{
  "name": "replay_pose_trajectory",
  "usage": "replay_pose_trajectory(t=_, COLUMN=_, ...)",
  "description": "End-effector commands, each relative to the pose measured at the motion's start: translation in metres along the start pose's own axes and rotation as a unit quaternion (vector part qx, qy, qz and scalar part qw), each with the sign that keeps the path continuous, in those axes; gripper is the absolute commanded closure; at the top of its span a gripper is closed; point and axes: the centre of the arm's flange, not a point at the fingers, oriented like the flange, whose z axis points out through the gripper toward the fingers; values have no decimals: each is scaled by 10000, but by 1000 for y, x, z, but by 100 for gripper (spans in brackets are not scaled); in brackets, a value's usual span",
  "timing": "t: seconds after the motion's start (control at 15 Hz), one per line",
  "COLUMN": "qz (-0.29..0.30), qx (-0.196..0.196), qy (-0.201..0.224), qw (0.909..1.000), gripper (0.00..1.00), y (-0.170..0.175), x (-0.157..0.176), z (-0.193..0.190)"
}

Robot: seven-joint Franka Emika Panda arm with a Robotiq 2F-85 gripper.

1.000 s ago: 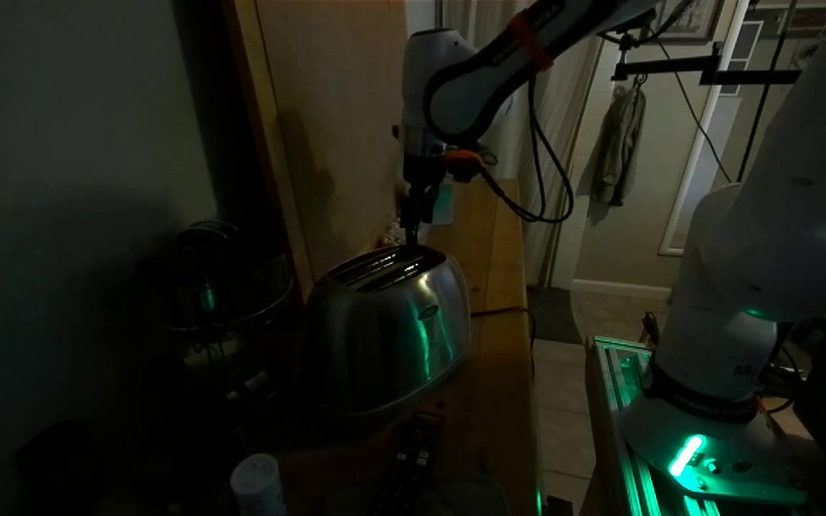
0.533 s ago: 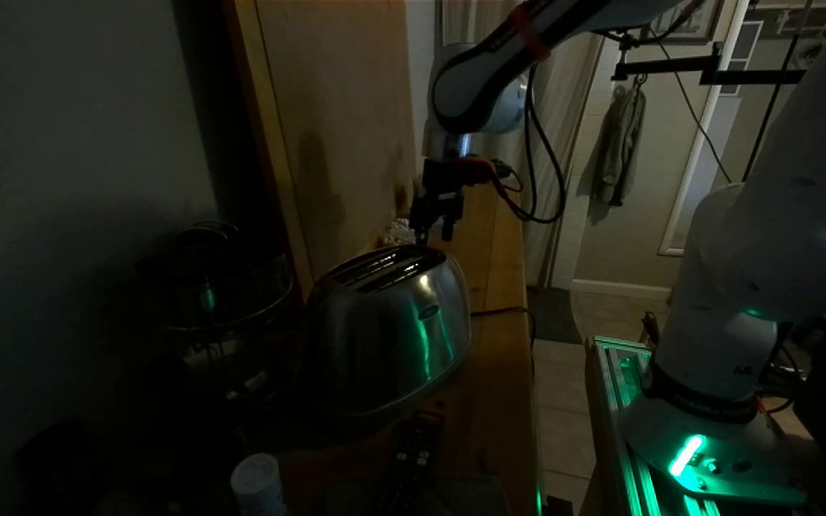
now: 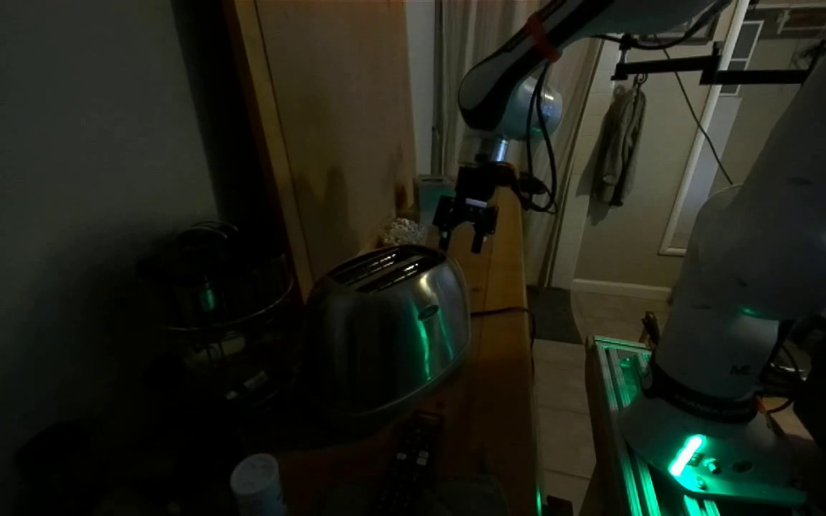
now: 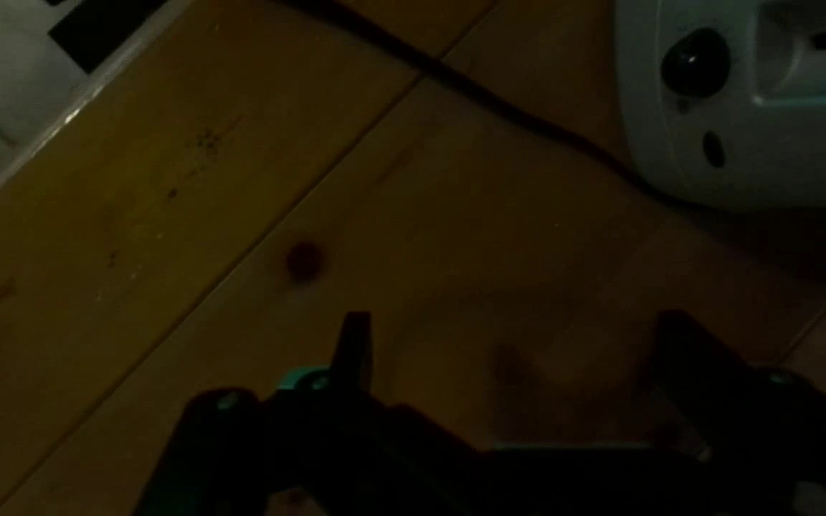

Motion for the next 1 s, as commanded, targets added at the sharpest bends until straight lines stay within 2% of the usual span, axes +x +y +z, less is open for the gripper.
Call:
replay_pose_trajectory(t=0.0, qz=233, qx=642, qy=-469, qw=9966, gripper=0, y=7, x=-11, z=4)
replay_pose_trajectory(t=0.27, qz=401, qx=943, qy=-1173, qw=9878, gripper=0, y=14, x=-19, z=14)
replay_pose_trajectory(t=0.33, qz=439, qx=978, qy=-1337, qw=9852, gripper=4, y=17, x=-21, z=17)
replay_pose_trajectory(t=0.4, qz=477, qx=1006, qy=-1473, qw=9828, gripper=26, y=19, x=-24, z=20)
replay_pose_trajectory(t=0.53, qz=538, qx=1067, qy=-1733, qw=9776, gripper=31, y=23, x=-27, z=25)
replay_pose_trajectory(t=0.93, qz=795, qx=1626, qy=-2405, qw=9536, gripper=75, y=16, x=-28, z=45)
